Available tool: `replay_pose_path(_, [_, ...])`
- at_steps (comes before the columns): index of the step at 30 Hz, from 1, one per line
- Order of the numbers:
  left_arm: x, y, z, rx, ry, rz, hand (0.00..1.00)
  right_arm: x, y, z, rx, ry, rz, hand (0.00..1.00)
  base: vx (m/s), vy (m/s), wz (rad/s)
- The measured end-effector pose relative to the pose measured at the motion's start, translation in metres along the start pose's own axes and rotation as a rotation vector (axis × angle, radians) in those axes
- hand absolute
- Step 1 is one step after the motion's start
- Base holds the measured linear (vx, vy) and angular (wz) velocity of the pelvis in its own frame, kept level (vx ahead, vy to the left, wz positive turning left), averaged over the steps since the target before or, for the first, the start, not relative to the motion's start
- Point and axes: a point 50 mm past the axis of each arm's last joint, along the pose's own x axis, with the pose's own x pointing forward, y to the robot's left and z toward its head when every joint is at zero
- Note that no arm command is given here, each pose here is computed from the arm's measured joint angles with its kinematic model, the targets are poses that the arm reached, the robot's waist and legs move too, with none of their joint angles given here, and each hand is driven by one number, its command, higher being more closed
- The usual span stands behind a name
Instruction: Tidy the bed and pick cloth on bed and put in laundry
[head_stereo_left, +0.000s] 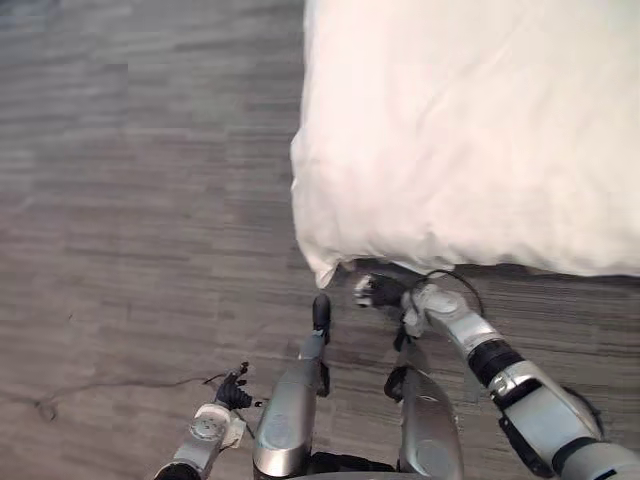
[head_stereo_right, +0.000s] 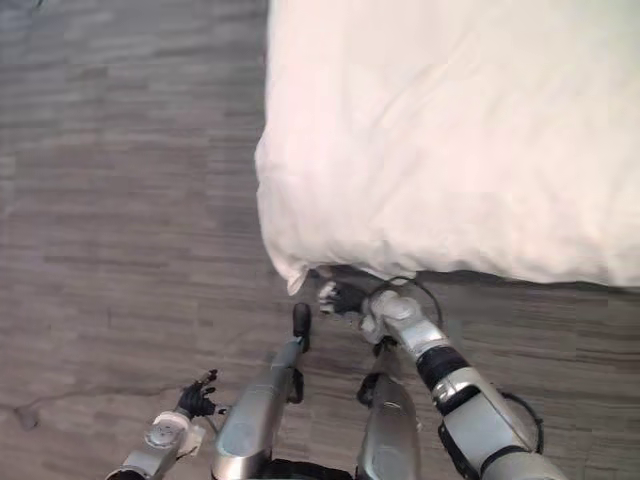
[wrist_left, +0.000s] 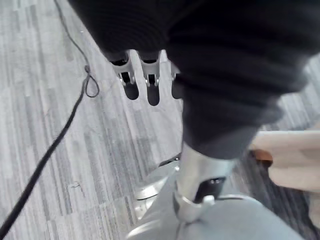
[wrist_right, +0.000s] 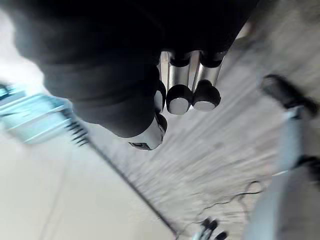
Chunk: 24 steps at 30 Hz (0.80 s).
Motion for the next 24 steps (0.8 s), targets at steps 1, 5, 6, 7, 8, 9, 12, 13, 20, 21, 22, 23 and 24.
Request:
replay_pose_path(1, [-0.003, 0.000, -0.010, 0.004, 0.039, 0.003, 0.00, 0.006, 0.006, 0.015, 0.044, -0.099, 0.024, 1.00, 0.20, -0.038, -0.19])
replay_pose_path(5, [-0.009, -0.004, -0.032, 0.006, 0.122, -0.001, 0.00, 0.005, 0.012, 0.054, 0.191, -0.356, 0.086, 1.00, 0.15, -0.015, -0.03])
replay_pose_path(6, [-0.009, -0.005, -0.033, 0.004, 0.125, -0.002, 0.00, 0.004, 0.012, 0.055, 0.215, -0.368, 0.089, 1.00, 0.10, -0.010, 0.04])
replay_pose_path(7, [-0.009, -0.006, -0.034, -0.001, 0.125, -0.002, 0.00, 0.004, 0.012, 0.055, 0.238, -0.373, 0.091, 1.00, 0.05, 0.000, 0.04])
replay_pose_path(8, [-0.009, -0.006, -0.033, -0.011, 0.121, 0.001, 0.00, 0.004, 0.011, 0.052, 0.265, -0.366, 0.084, 1.00, 0.04, 0.007, 0.07])
replay_pose_path(9, [-0.009, -0.009, -0.033, -0.026, 0.119, 0.001, 0.00, 0.000, 0.010, 0.042, 0.310, -0.347, 0.040, 1.00, 0.03, 0.009, 0.07])
replay_pose_path(12, [-0.011, -0.016, -0.036, -0.006, 0.124, -0.030, 0.00, -0.007, 0.008, 0.023, 0.384, -0.305, -0.071, 1.00, -0.03, 0.008, -0.01])
replay_pose_path(13, [-0.011, -0.016, -0.036, -0.008, 0.122, -0.029, 0.00, -0.007, 0.005, 0.020, 0.392, -0.292, -0.099, 1.00, -0.08, 0.004, -0.12])
replay_pose_path(20, [0.002, -0.032, 0.006, -0.044, 0.001, -0.061, 0.00, -0.074, -0.108, -0.007, 0.350, -0.153, -0.728, 1.00, -0.09, 0.016, -0.12])
replay_pose_path(21, [0.002, -0.037, 0.007, -0.057, -0.005, -0.061, 0.00, -0.095, -0.118, -0.012, 0.349, -0.135, -0.819, 1.00, 0.01, 0.021, -0.15])
replay_pose_path(22, [0.002, -0.037, 0.007, -0.065, -0.002, -0.054, 0.00, -0.114, -0.121, -0.023, 0.361, -0.095, -0.903, 1.00, 0.07, 0.013, -0.14])
replay_pose_path(23, [0.002, -0.036, 0.007, -0.064, -0.002, -0.051, 0.00, -0.126, -0.120, -0.031, 0.380, -0.082, -0.952, 1.00, 0.09, 0.002, -0.09])
replay_pose_path(24, [0.002, -0.037, 0.007, -0.065, -0.001, -0.051, 0.00, -0.137, -0.117, -0.038, 0.394, -0.081, -0.996, 1.00, 0.11, -0.007, 0.00])
